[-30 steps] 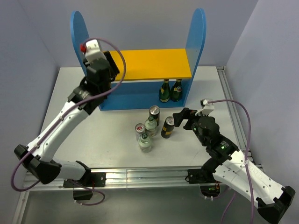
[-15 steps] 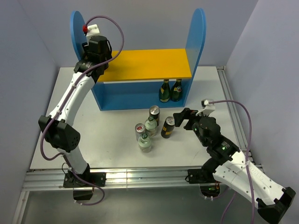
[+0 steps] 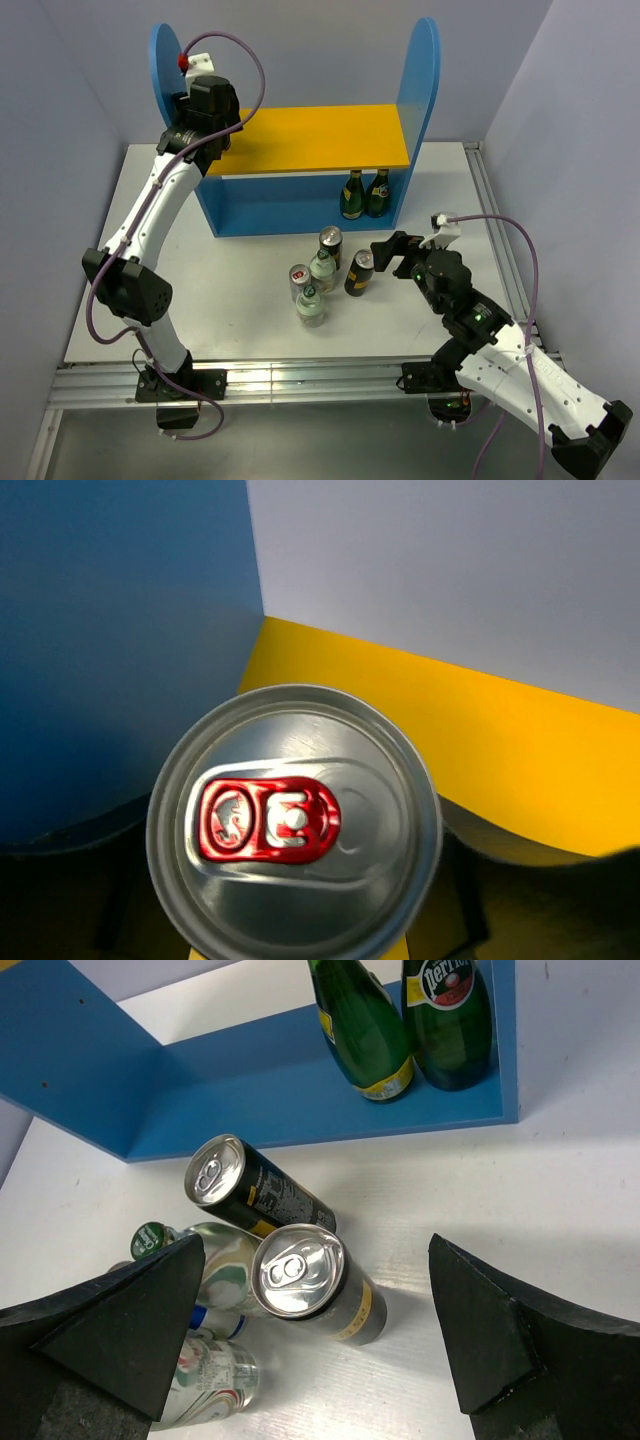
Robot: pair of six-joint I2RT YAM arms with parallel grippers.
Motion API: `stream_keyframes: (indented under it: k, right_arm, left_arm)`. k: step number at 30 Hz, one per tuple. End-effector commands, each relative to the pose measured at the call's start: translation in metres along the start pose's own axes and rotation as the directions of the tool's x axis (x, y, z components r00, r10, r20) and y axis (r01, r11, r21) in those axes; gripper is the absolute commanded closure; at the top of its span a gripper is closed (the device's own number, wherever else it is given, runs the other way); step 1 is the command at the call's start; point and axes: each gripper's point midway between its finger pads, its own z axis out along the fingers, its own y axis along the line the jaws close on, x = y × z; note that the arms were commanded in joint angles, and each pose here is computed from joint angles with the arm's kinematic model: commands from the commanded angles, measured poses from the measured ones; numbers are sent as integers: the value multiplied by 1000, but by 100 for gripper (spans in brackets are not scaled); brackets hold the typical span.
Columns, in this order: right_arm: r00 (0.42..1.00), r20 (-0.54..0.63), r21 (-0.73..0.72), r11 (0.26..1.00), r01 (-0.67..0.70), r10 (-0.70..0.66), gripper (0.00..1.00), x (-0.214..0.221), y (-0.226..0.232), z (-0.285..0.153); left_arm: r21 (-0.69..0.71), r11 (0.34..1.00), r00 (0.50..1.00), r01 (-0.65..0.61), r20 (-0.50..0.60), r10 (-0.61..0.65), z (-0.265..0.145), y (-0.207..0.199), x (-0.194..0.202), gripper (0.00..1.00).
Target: Place and organize the beverage onto the shelf
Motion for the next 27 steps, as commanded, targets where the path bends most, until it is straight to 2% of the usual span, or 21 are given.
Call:
stream_keyframes:
  k: [1,4,6,7,21,26,27]
  right_arm:
    - [999,28,-1,1000,-20,20,0,-5,0,-2]
    - [999,30,-6,1000,-23,23,0,-5,1,-1]
    - [999,27,-4,1000,-21,21,0,-5,2,-1]
    - [999,25,-3,1000,-21,21,0,-5,2,0]
    - [1000,17,8,1000,-19,19,0,-1,0,3]
    - [1000,13,13,1000,-15,15,0,-1,0,4]
    - [1000,15,13,1000,-17,17,0,-1,0,4]
  left_arm:
    - [21,999,998,31,45,-32,-11,1,-24,29]
    - [22,999,999,25,39,-25,-11,0,-22,23]
    - [15,1000,999,20,39,-20,-14,-1,-22,6]
    - [17,1000,999,24,44,-25,-17,-1,-24,1]
    - [-9,1000,998,14,61,-14,-101,-1,-22,1]
    - [-11,1000,1000,-10,12,10,-137,0,2,1]
    - [19,999,999,31,15,-31,-151,-1,2,1]
